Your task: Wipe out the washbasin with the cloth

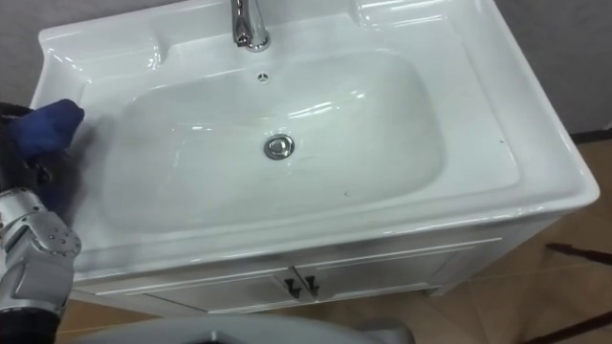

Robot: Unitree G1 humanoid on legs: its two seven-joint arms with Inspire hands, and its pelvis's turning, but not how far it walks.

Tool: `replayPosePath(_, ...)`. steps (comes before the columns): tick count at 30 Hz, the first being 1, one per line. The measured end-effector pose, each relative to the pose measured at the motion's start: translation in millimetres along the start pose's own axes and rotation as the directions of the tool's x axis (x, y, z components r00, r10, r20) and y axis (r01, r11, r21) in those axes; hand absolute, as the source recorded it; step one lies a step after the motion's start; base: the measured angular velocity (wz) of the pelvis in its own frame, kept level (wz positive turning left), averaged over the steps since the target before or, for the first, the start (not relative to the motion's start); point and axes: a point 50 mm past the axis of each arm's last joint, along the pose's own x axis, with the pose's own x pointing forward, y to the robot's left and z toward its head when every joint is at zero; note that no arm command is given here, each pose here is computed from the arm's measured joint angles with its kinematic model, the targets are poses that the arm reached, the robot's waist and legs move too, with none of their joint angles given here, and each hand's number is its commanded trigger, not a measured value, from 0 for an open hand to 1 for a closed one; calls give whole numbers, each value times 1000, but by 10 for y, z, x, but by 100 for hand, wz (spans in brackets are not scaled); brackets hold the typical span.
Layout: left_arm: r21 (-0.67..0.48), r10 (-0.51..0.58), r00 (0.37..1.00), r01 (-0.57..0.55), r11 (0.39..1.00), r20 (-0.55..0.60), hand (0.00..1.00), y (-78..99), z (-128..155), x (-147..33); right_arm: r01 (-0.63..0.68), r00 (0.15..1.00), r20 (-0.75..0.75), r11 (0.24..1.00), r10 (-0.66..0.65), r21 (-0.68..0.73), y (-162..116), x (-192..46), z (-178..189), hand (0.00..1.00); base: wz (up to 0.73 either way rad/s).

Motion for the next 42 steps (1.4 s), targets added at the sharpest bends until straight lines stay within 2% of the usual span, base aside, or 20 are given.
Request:
replayPosePath(8, 7, 14, 1000, -14, 1000, 8, 0, 14, 12, 17, -1, 1000, -15, 1000, 0, -1, 3, 2, -45, 0, 0)
replayPosePath(12, 88, 48, 996, -54, 995, 73, 0, 85, 28, 82, 1, 1000, -23, 1000, -1, -2, -2, 3, -56, 0, 0)
replayPosePath(22, 168, 56, 989, -79, 983, 137, 0, 104, 66, 96, -2, 1000, -17, 1000, 2, -3, -13, 3, -50, 0, 0)
replayPosePath(28, 159, 43, 991, -62, 985, 123, 0, 96, 58, 97, 5, 1000, -2, 1000, -5, -3, -44, 2, 16, 0, 0)
replayPosePath(32, 96, 29, 997, -36, 995, 70, 0, 82, 30, 95, 6, 1000, 5, 1000, -6, -6, -42, 0, 56, 0, 0)
replayPosePath(35, 7, 8, 1000, -8, 1000, 8, 0, 63, 2, 90, 6, 1000, 9, 1000, -6, -1, -40, 0, 66, 0, 1)
replayPosePath(38, -114, -18, 998, 12, 993, -59, 0, 54, -6, 89, 6, 1000, 12, 1000, -6, -4, -34, -1, 80, 0, 1)
replayPosePath(42, -349, -72, 986, 15, 937, -151, 0, 50, 29, 86, 2, 1000, 19, 1000, -2, -8, -30, -2, 96, 0, 0)
